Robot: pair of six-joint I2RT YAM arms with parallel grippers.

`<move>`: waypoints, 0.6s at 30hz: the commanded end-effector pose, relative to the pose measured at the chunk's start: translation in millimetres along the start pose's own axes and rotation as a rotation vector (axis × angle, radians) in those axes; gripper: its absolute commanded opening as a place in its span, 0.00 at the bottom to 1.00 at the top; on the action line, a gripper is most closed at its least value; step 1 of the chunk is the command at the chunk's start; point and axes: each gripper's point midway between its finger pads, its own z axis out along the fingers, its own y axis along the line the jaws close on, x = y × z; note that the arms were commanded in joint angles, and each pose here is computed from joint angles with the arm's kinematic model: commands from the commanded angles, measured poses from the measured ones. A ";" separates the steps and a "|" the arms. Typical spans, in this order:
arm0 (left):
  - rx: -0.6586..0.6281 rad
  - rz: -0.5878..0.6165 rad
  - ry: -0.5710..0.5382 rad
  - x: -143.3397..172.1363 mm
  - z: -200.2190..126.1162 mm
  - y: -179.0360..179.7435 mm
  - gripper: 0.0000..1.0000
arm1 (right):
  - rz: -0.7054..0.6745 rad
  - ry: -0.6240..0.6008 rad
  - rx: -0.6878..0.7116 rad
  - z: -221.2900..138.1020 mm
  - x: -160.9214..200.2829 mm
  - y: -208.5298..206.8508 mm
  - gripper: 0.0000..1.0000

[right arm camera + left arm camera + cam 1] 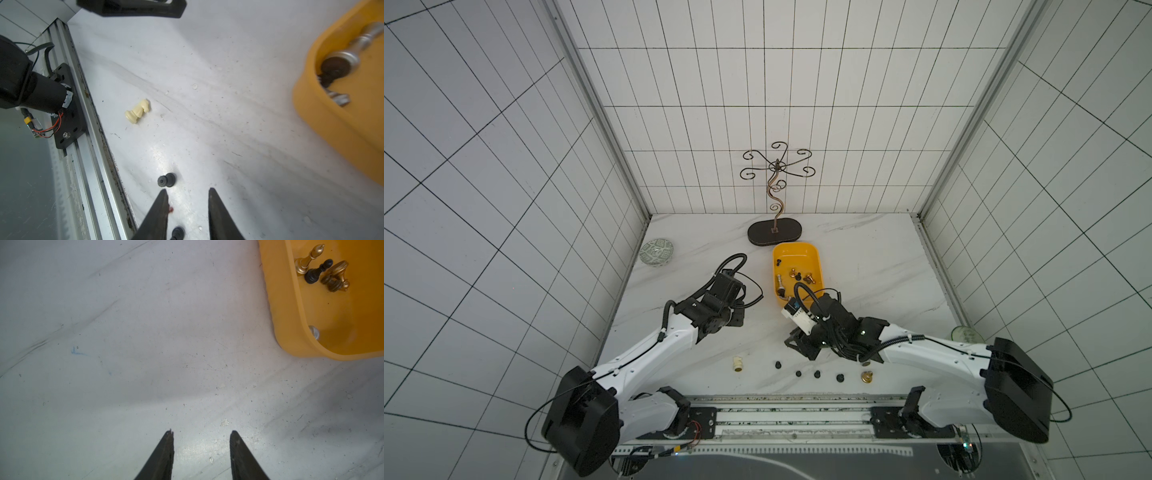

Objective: Put the chess pieces into the storage box
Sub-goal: Pick up the chess piece at the center of the board.

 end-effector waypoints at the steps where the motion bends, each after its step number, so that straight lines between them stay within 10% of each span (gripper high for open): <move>1: 0.016 -0.042 -0.023 -2.4 -2.8 3.3 0.44 | -0.042 0.042 0.020 17.2 19.0 7.3 0.33; 18: 0.029 -0.079 -0.026 4.5 -3.4 15.4 0.44 | -0.143 0.148 0.079 53.0 37.9 16.6 0.35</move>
